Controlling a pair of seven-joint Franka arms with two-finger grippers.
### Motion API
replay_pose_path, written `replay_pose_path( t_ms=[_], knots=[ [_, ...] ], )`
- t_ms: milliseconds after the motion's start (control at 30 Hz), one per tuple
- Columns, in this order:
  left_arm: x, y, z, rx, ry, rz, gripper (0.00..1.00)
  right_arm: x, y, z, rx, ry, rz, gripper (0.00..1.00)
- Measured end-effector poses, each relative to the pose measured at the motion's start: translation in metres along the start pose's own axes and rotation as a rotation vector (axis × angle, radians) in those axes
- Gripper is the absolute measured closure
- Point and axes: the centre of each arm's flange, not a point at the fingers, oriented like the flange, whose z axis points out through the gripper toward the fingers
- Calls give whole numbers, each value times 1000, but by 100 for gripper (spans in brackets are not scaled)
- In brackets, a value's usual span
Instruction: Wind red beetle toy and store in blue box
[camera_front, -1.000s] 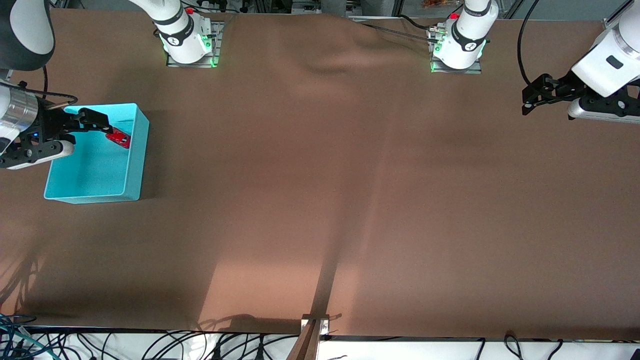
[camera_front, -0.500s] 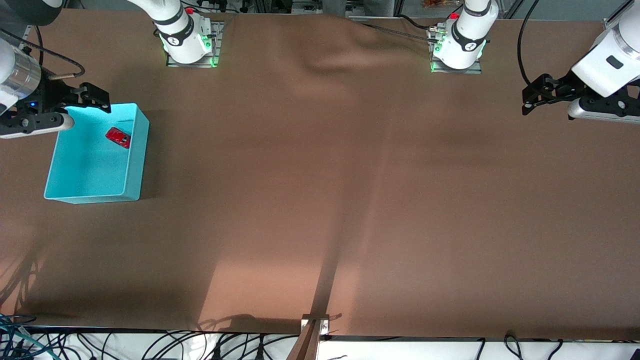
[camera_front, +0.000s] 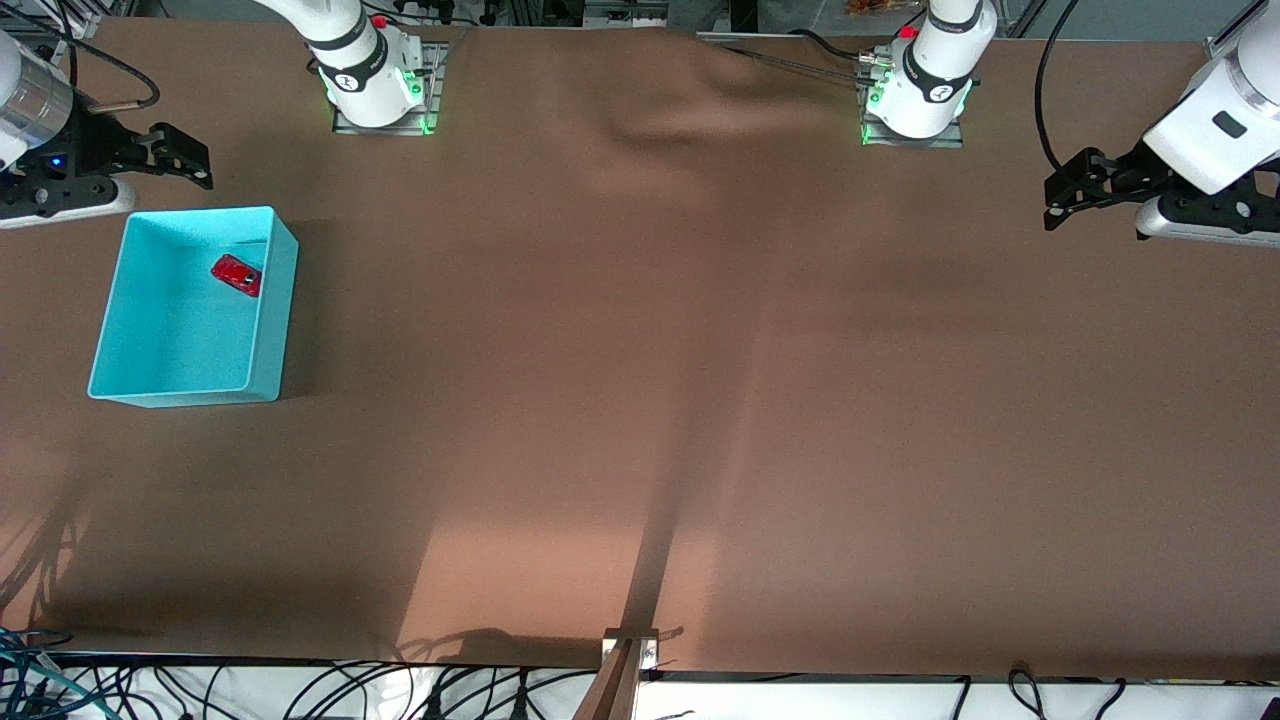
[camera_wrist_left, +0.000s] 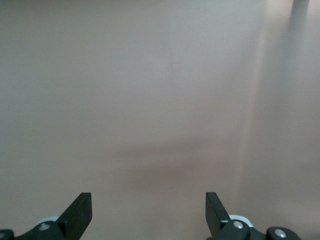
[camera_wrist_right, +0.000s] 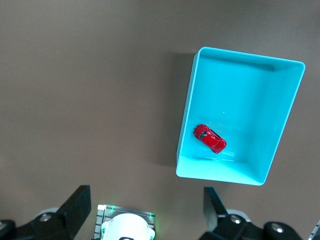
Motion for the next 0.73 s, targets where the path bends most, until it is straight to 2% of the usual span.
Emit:
replay_pose_path(
  t_ms=[300, 733],
  knots=[
    [0, 0, 0, 0, 0, 0, 0, 24, -4, -4, -25, -21, 6, 0],
    [0, 0, 0, 0, 0, 0, 0, 26, -4, -5, -27, -25, 8, 0]
  ],
)
